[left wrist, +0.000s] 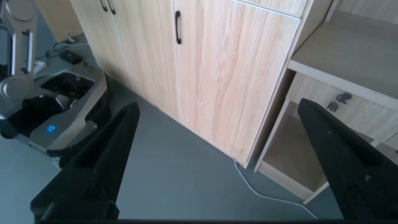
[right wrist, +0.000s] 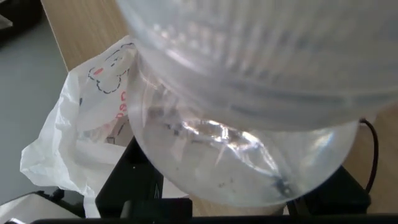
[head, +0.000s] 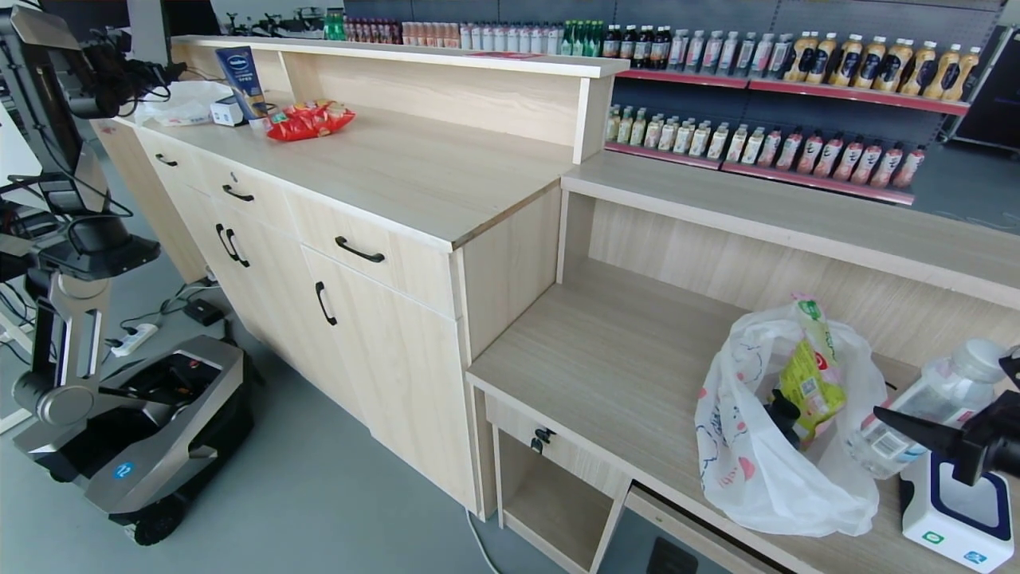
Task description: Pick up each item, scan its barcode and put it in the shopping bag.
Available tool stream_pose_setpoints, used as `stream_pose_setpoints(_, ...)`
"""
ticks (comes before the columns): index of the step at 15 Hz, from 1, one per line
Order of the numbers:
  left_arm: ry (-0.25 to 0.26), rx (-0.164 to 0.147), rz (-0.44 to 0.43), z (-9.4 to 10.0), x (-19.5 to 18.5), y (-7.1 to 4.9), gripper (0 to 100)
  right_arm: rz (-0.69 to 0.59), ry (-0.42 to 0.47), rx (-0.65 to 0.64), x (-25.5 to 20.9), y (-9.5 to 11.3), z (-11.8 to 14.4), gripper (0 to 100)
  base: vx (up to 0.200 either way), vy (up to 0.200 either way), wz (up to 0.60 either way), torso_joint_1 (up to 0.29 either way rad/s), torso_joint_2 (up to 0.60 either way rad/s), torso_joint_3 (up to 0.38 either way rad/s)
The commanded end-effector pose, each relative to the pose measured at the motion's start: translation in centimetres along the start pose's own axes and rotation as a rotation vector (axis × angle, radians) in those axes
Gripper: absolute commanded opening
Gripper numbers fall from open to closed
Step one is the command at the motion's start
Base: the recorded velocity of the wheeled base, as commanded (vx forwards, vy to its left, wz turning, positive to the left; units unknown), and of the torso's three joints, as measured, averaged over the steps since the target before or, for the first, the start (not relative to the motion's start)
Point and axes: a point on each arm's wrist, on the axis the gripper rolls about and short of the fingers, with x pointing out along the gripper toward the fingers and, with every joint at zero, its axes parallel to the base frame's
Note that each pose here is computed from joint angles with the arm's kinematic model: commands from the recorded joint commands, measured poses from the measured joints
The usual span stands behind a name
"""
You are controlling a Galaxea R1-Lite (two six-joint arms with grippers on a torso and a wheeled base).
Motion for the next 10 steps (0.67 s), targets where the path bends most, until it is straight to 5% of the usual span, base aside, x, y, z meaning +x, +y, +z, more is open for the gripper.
stream_pose_setpoints(1, 0.000, -0.001, 0.001, 0.0, 0.0, 0.0, 100, 0.035, -0.011, 0.014, 0.4, -0.1, -0.3, 0, 0.000, 0.000, 0.00, 0.000, 0.00, 0.000)
stream_pose_setpoints(10, 0.000, -0.001, 0.001, 0.0, 0.0, 0.0, 100, 0.068, -0.026, 0.005, 2.1, -1.3, -2.1, 0, 0.000, 0.000, 0.00, 0.000, 0.00, 0.000)
